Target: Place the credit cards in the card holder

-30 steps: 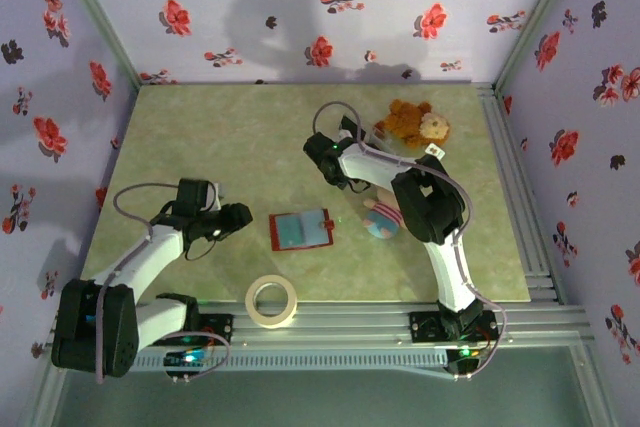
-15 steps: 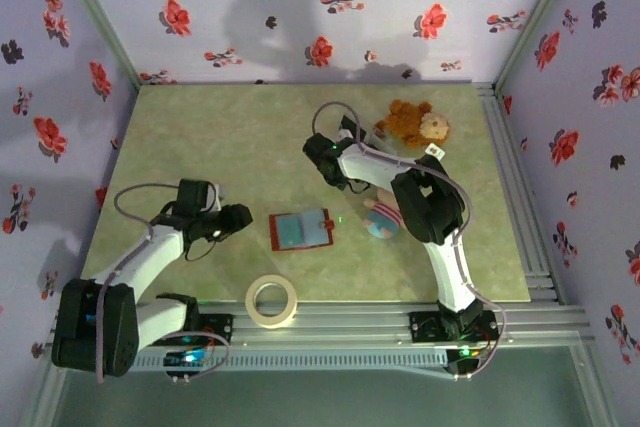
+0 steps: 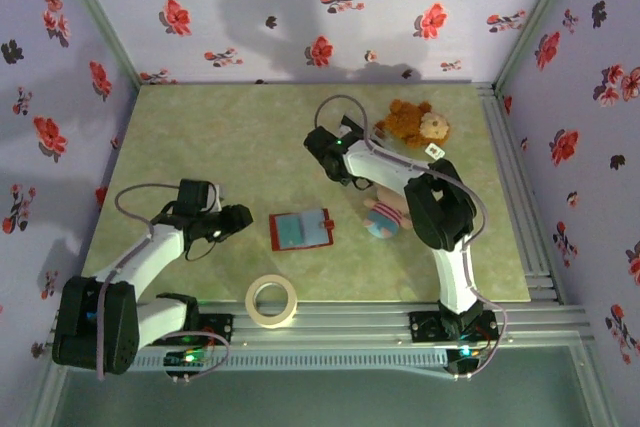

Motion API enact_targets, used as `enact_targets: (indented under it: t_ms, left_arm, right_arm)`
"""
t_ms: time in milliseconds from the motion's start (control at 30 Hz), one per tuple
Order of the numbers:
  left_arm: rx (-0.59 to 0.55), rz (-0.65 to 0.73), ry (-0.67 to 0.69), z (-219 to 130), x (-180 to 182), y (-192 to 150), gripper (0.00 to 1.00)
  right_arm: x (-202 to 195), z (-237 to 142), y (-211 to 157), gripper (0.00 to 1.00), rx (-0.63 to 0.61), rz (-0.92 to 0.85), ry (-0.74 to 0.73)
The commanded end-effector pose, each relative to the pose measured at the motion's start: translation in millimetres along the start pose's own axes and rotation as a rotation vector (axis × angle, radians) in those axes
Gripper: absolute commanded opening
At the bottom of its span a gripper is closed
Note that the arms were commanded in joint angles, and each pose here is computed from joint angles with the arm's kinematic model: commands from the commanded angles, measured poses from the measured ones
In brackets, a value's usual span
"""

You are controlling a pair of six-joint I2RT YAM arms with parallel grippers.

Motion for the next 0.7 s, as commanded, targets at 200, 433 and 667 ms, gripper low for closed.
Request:
enact_targets:
  t_ms: [200,433,667]
  left_arm:
    - [0.007,0.016,-0.014,-4.0,-4.5,2.3,0.5]
    - [0.01,0.013,-0.012,-2.6,-2.6,0.4,0.51]
    - [0.014,0.021,-0.008,-3.0,-2.5,0.3,0.51]
  right_arm:
    - [13.1,27.7,1.0,0.51,0.017,0.035,0.123]
    - [8.1,39.8,-2.2,0.4,0.036,0.023,0.061]
    - [-2.3,37.3,-0.5,0.24,0.029,0.021,-0.009]
Point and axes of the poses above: each hand's point on the last joint's axis, 136 mm out from that joint toward the fingers, its own z axis out along the fingers, its own x axis along the line the jaws close on, y = z × x, the point moved 1 cm from there along -z, back along the fingers
